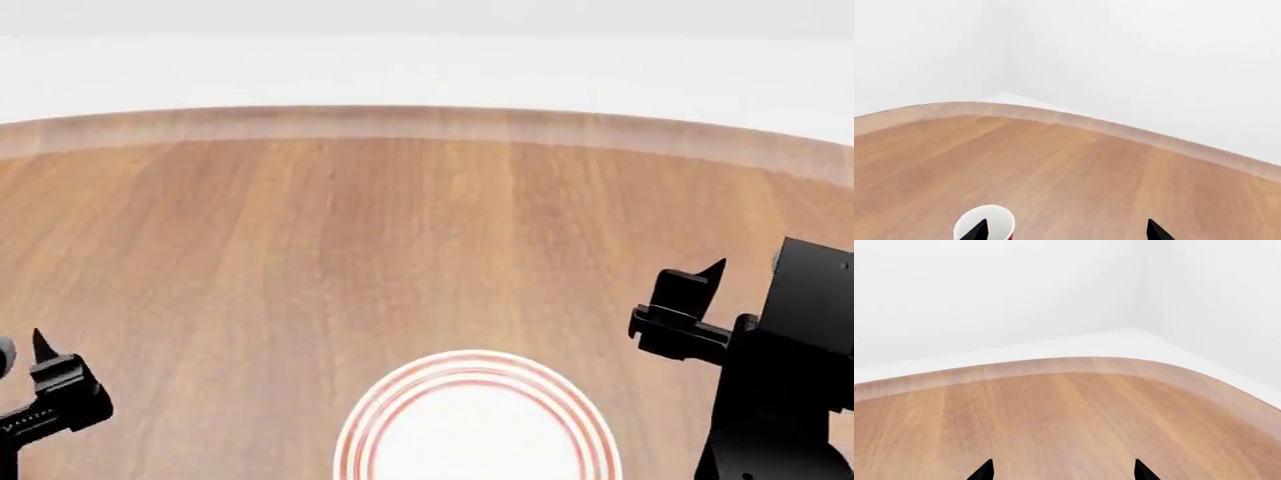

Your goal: Pick up the red mug and put it on the plate

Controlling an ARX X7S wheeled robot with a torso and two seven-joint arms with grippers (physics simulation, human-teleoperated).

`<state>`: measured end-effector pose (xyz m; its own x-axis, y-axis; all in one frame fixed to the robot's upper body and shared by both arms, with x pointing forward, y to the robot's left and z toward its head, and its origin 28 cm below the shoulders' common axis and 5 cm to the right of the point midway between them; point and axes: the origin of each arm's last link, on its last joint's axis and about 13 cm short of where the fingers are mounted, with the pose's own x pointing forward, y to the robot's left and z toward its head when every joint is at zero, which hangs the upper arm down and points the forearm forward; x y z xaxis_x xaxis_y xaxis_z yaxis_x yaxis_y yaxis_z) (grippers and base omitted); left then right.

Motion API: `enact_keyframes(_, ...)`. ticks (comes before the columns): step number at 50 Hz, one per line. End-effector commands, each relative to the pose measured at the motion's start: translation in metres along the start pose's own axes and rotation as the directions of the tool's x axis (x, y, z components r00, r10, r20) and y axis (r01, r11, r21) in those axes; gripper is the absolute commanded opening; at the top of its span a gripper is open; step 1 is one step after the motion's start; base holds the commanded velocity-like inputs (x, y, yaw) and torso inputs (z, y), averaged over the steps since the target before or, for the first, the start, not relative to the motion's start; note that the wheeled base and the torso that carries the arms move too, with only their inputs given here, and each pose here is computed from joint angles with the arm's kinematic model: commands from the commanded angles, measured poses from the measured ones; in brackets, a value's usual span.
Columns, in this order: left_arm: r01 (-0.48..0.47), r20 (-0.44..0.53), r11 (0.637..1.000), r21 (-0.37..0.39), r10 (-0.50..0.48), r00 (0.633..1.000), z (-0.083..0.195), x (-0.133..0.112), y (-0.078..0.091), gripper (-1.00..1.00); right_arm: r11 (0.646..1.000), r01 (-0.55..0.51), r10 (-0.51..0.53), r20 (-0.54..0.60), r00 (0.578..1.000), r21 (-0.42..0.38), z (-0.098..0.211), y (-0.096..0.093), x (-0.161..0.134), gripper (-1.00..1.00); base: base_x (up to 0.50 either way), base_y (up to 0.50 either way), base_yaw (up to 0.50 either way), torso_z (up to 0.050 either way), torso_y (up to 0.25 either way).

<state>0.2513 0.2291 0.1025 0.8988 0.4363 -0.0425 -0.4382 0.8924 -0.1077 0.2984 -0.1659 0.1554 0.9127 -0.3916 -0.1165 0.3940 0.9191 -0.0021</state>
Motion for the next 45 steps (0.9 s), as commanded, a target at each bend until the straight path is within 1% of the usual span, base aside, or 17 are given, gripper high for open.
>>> enact_keyframes(1,-0.283,-0.111,0.958,-0.052,0.277,0.955,-0.003,0.019,0.003,1.0,1.0,-0.005,0.005,-0.017,1.0,-0.01,-0.003,0.003,0.003,1.0,0.0,0.0,0.0,0.0,0.0)
enact_keyframes(10,-0.295,-0.117,0.954,-0.051,0.288,0.951,-0.003,0.02,0.003,1.0,1.0,-0.005,0.005,-0.016,1.0,-0.011,-0.003,0.003,0.002,1.0,0.0,0.0,0.0,0.0,0.0)
enact_keyframes(18,-0.283,-0.141,0.958,-0.041,0.275,0.951,-0.006,0.023,0.003,1.0,1.0,-0.008,0.007,-0.022,1.0,-0.011,-0.005,0.004,0.004,1.0,0.0,0.0,0.0,0.0,0.0)
enact_keyframes(33,-0.282,-0.216,0.96,-0.005,0.274,0.937,-0.017,0.042,0.001,1.0,1.0,-0.01,0.009,-0.031,0.999,-0.011,-0.01,0.005,0.007,1.0,0.0,0.0,0.0,0.0,0.0)
enact_keyframes(34,-0.271,-0.217,0.963,-0.001,0.264,0.94,-0.018,0.043,0.001,1.0,1.0,-0.009,0.009,-0.032,0.999,-0.012,-0.009,0.006,0.007,1.0,0.0,0.0,0.0,0.0,0.0)
enact_keyframes(45,-0.278,-0.257,0.96,0.018,0.274,0.927,-0.026,0.057,0.0,1.0,1.0,-0.011,0.01,-0.033,0.999,-0.014,-0.01,0.006,0.006,1.0,0.0,0.0,0.0,0.0,0.0)
